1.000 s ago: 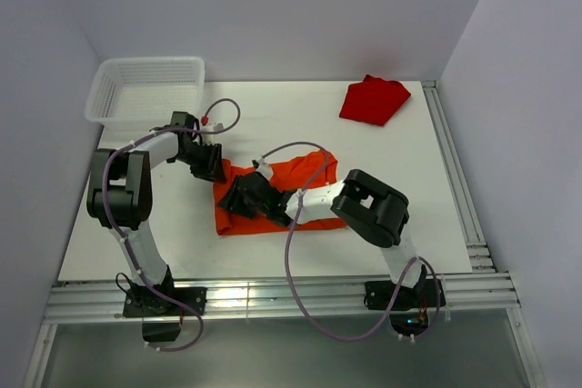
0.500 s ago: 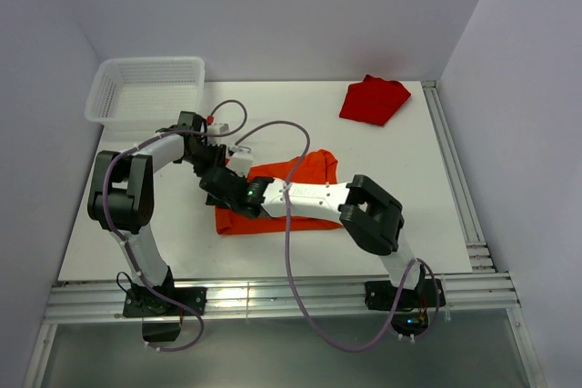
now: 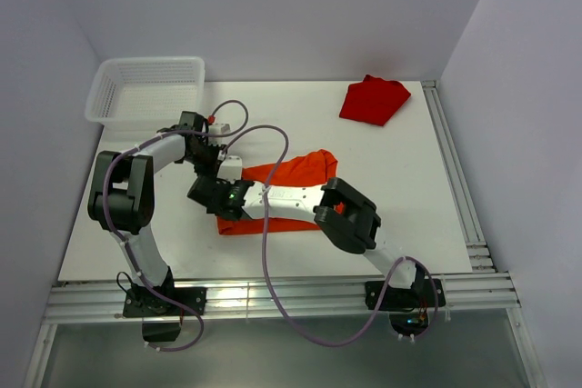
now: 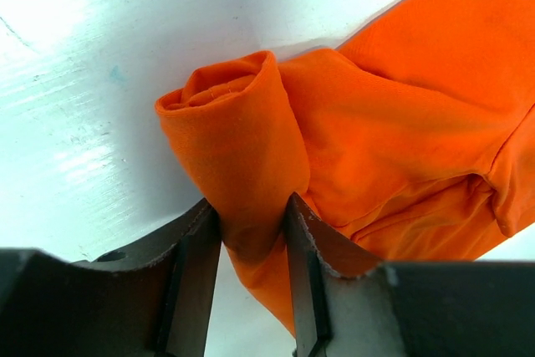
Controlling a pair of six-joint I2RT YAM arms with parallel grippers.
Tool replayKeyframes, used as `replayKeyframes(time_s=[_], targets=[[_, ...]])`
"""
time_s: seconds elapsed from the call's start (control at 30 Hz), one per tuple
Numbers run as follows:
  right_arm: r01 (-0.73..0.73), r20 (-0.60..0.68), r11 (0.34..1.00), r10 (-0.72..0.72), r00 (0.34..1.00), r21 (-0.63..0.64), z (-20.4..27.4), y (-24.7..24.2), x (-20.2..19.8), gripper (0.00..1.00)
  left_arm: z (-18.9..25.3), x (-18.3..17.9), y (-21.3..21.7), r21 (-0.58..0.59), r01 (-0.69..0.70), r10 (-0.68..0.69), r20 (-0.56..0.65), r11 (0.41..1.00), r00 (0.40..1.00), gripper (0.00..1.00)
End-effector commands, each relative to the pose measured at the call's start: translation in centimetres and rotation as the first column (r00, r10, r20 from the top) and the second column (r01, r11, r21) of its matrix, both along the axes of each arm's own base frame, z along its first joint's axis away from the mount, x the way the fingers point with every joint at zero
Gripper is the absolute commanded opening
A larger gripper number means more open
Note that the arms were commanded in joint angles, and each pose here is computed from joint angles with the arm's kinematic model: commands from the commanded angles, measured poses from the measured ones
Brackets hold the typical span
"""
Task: Roll the t-shirts
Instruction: Roll the tshirt
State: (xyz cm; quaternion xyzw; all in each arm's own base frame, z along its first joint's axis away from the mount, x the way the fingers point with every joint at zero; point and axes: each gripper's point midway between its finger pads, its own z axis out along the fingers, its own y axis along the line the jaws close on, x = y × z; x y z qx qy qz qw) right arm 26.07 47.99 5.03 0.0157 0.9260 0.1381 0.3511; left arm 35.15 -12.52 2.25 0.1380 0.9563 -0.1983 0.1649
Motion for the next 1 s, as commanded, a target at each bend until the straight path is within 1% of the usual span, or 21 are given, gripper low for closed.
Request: replayKeyframes(time_s=[0.0,0.3,0.53,0.63,0.67,0.7,0.73,0.77,0.8,0.87,0.93,0.97], targets=[[0.007,0.019,1.000,-0.007,1.000,-0.013,0.4,0.0,0.1,0.52,0.0,0.4,0.4,0.038,-0.001,0.000,0.025,0.999,1.000,0.42],[0.000,-0.012,0.998,-0.001,1.000,-0.063,-1.5,0.1,-1.0,0.52,0.2,0.5,0.0,0.031,0.006,-0.007,0.025,1.000,1.000,0.45],[0.005,-0.033,0.994,-0.009,0.999,-0.109,-2.6,-0.2,-1.4,0.52,0.4,0.5,-0.3,0.026,0.014,-0.015,0.027,1.000,1.000,0.49],[0.007,-0.039,0.992,-0.012,0.999,-0.126,-2.9,-0.3,-1.6,0.44,0.4,0.5,-0.3,0.025,0.014,-0.015,0.028,1.000,0.999,0.49],[0.009,-0.042,0.992,-0.015,0.999,-0.129,-3.0,-0.3,-1.6,0.35,0.4,0.5,-0.3,0.027,0.014,-0.015,0.028,1.000,0.999,0.49],[0.006,-0.045,0.992,-0.012,0.999,-0.123,-3.0,-0.3,-1.6,0.28,0.3,0.5,-0.3,0.027,0.014,-0.015,0.027,1.000,1.000,0.49],[-0.005,-0.054,0.995,-0.001,0.999,-0.102,-3.1,0.0,-1.9,0.23,0.4,0.5,-0.3,0.028,0.013,-0.014,0.027,1.000,1.000,0.49],[-0.012,-0.055,0.996,0.007,0.998,-0.089,-3.1,0.1,-2.0,0.16,0.4,0.6,-0.3,0.027,0.014,-0.015,0.027,1.000,1.000,0.49],[-0.014,-0.058,0.997,0.010,0.998,-0.069,-3.0,0.3,-2.0,0.12,0.4,0.5,-0.3,0.026,0.014,-0.015,0.025,1.000,1.000,0.50],[-0.036,-0.075,0.999,0.037,0.996,0.009,-3.0,0.8,-2.5,0.09,0.8,0.8,-0.4,0.023,0.019,-0.020,0.034,1.000,0.999,0.51],[-0.037,-0.095,0.996,0.045,0.995,0.085,-2.9,1.0,-2.4,0.06,1.4,1.1,-0.5,0.019,0.026,-0.027,0.047,0.999,0.999,0.55],[-0.053,-0.111,0.986,0.071,0.991,0.158,-2.9,1.2,-2.9,0.06,2.0,1.3,-0.6,0.015,0.032,-0.032,0.056,0.999,0.998,0.57]])
